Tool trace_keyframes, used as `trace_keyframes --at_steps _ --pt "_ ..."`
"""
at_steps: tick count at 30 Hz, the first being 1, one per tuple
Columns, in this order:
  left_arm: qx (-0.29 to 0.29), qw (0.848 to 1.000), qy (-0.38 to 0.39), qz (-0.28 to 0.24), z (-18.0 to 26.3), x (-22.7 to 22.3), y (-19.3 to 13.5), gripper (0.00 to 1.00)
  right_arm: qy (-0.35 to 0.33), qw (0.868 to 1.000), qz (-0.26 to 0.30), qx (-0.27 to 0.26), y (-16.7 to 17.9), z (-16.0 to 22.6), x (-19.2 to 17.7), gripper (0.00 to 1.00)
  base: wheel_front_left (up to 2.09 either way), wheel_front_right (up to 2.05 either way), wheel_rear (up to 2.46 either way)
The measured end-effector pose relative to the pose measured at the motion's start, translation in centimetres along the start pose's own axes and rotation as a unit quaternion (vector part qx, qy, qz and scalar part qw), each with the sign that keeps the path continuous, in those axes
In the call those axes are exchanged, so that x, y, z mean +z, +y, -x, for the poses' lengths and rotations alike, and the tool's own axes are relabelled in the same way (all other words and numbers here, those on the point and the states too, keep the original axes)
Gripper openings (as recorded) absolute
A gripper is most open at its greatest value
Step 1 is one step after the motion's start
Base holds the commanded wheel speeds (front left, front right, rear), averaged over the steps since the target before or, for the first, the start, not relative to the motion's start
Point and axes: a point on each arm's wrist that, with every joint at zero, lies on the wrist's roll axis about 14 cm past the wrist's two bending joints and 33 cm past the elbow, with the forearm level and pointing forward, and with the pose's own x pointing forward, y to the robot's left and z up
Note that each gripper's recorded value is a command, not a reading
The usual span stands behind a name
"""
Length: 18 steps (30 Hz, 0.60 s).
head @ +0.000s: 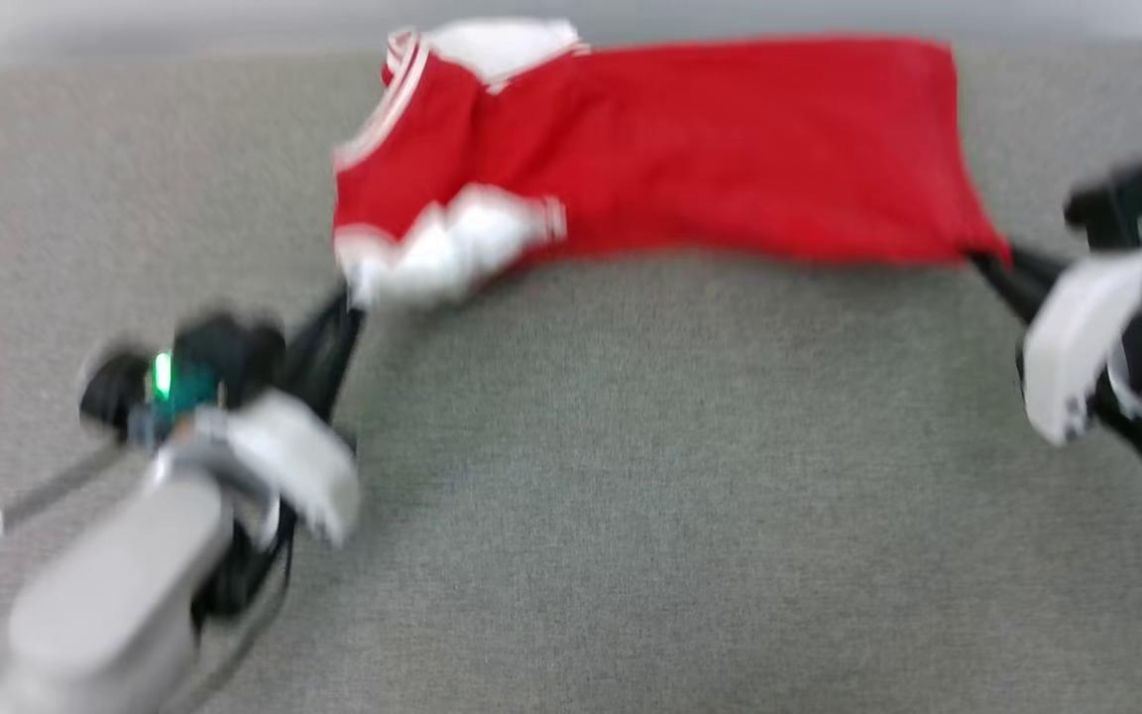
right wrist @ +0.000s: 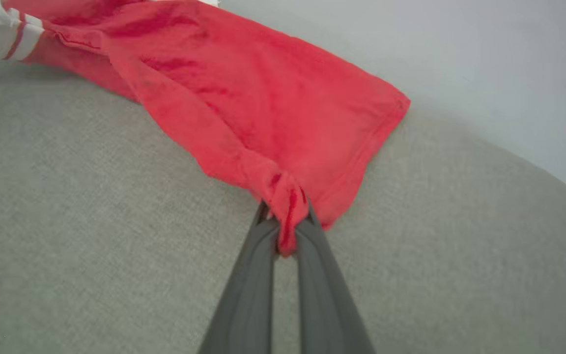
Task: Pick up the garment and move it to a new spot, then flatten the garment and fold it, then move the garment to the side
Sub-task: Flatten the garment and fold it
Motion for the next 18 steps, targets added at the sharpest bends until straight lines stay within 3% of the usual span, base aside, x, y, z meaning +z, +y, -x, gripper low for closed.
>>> trace_keyframes --at_steps 7,18 --pt "0.013 0.996 0.064 0.056 7.9 -3.4 -3.8 0.0 0.046 0.999 -0.024 0.001 0.9 5.9 -4.8 0.0 0.0 0.0 0.0" --pt "0.036 0.975 0.173 0.133 17.5 -8.6 -8.2 0.0 0.111 0.99 -0.083 0.02 5.3 12.8 -12.3 0.0 0.0 0.0 0.0"
